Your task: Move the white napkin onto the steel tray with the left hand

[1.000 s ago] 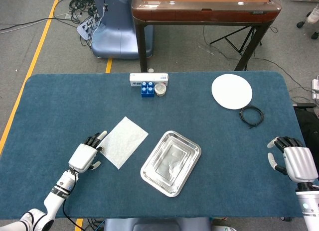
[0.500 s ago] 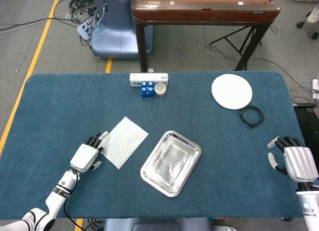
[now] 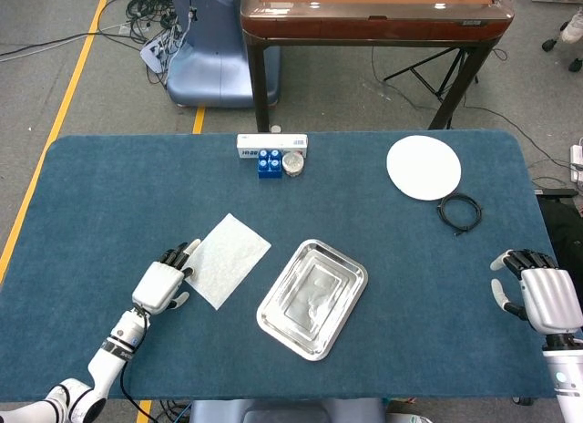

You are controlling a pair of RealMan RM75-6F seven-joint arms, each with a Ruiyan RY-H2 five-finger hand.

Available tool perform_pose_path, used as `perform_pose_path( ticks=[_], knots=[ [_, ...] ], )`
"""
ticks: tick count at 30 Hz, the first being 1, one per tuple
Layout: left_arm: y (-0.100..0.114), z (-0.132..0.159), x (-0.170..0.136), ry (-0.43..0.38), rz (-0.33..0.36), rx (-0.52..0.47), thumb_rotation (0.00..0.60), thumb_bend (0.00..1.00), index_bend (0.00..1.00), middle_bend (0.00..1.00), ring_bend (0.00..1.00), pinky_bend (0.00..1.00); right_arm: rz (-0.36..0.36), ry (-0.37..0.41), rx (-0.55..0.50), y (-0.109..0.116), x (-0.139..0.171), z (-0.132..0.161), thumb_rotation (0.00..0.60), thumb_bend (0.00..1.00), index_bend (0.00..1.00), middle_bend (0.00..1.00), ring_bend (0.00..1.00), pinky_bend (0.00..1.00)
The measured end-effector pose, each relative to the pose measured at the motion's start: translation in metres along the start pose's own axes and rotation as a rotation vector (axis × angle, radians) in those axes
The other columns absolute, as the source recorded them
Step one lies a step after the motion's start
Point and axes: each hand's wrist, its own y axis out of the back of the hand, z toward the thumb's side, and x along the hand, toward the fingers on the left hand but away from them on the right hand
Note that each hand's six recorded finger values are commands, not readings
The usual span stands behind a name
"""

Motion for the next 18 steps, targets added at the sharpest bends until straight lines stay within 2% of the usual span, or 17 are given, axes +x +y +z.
perform_pose_path(
  ticks=[18],
  knots=[
    [-0.0013,0.0072,0.0065,-0.002,0.001,-0.009,0.6,0.27,0.48,0.0,0.0,0.15,-0.003,-0.001,-0.002,0.0011,0.0001,-0.0004,0.6,0.43,0.45,0.4,0.28,0.29]
  ],
)
